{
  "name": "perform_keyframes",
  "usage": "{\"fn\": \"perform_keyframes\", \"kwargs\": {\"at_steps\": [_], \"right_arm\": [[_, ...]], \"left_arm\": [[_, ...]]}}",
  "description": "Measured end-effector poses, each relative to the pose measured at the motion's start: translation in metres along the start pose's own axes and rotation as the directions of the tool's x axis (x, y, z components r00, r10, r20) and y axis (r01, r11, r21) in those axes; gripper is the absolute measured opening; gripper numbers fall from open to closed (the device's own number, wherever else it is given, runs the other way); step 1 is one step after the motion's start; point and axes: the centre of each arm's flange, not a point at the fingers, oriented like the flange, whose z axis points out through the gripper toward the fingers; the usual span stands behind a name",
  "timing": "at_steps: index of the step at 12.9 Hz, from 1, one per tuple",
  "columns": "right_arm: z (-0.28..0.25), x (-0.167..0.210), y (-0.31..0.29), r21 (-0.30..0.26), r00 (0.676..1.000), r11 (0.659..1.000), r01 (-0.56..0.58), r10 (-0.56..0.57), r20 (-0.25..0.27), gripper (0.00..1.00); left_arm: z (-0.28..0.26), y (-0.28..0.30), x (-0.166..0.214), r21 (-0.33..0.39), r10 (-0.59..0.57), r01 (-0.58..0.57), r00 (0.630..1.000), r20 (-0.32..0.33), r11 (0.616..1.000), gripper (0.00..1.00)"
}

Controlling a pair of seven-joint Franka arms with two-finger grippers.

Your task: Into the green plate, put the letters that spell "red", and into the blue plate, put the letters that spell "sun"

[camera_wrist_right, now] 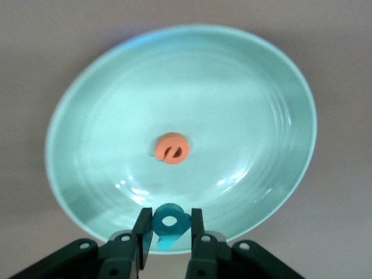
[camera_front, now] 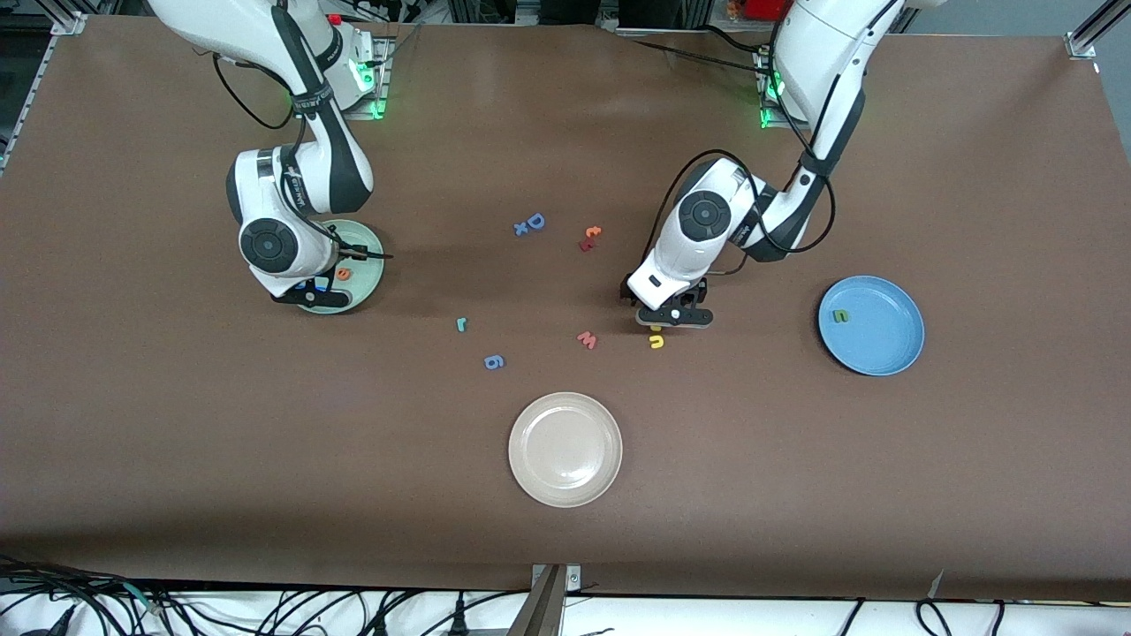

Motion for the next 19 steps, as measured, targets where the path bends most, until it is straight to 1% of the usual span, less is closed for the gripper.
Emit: {"fn": "perform_keyframes", "kwargs": {"at_steps": [2,3,4,7,8,9,11,13,15,16,17,18,19], "right_arm": [[0.011,-0.001,0.002,-0.003,1.0,1.0,-0.002,0.002,0.002,0.3],[0.014,-0.001,0.003,-0.005,1.0,1.0,-0.005,0.005,0.006,0.37],[0.016,0.0,0.004,-0.006,1.0,1.0,-0.005,0.005,0.009,0.45],[0.003,-0.001,0.003,0.001,1.0,1.0,0.009,-0.009,0.009,0.79],[-0.011,0.0,0.0,0.009,1.0,1.0,0.014,-0.014,-0.001,0.89],[-0.027,0.001,-0.005,0.02,0.999,1.0,0.024,-0.024,-0.022,0.99],[-0.058,-0.002,-0.03,0.041,0.995,0.997,0.059,-0.056,-0.086,1.0],[-0.077,-0.005,-0.061,0.058,0.982,0.993,0.099,-0.088,-0.167,1.0],[-0.086,-0.019,-0.114,0.065,0.955,0.98,0.188,-0.167,-0.246,1.0],[-0.09,-0.023,-0.137,0.069,0.943,0.975,0.211,-0.184,-0.279,0.99],[-0.093,-0.02,-0.154,0.071,0.934,0.972,0.224,-0.193,-0.302,0.95],[-0.095,-0.013,-0.165,0.069,0.927,0.97,0.234,-0.201,-0.318,0.9],[-0.096,-0.004,-0.174,0.066,0.922,0.969,0.238,-0.204,-0.328,0.77]], "left_arm": [[-0.002,0.004,0.003,-0.004,-0.002,0.002,1.0,-0.008,1.0,0.99],[-0.002,0.003,0.006,-0.002,-0.005,0.005,1.0,-0.012,1.0,0.99],[-0.001,-0.002,0.01,0.006,-0.012,0.012,1.0,-0.017,1.0,0.99],[0.003,-0.02,0.02,0.037,-0.023,0.024,0.999,-0.03,0.999,0.99],[0.006,-0.022,0.02,0.047,-0.016,0.018,0.999,-0.03,0.999,0.99],[0.009,-0.021,0.019,0.051,-0.01,0.012,1.0,-0.027,0.999,0.99],[0.01,-0.014,0.018,0.051,0.002,-0.001,1.0,-0.031,0.999,0.99],[0.01,-0.007,0.016,0.049,0.014,-0.012,0.999,-0.034,0.999,0.98],[0.013,-0.005,0.014,0.053,0.02,-0.018,0.999,-0.032,0.998,0.95],[0.014,-0.004,0.013,0.055,0.022,-0.02,0.999,-0.032,0.998,0.94],[0.015,-0.005,0.014,0.058,0.022,-0.02,0.999,-0.032,0.998,0.94],[0.016,-0.006,0.014,0.061,0.021,-0.019,0.999,-0.032,0.998,0.9],[0.016,-0.006,0.015,0.062,0.02,-0.018,0.999,-0.033,0.998,0.88]]}}
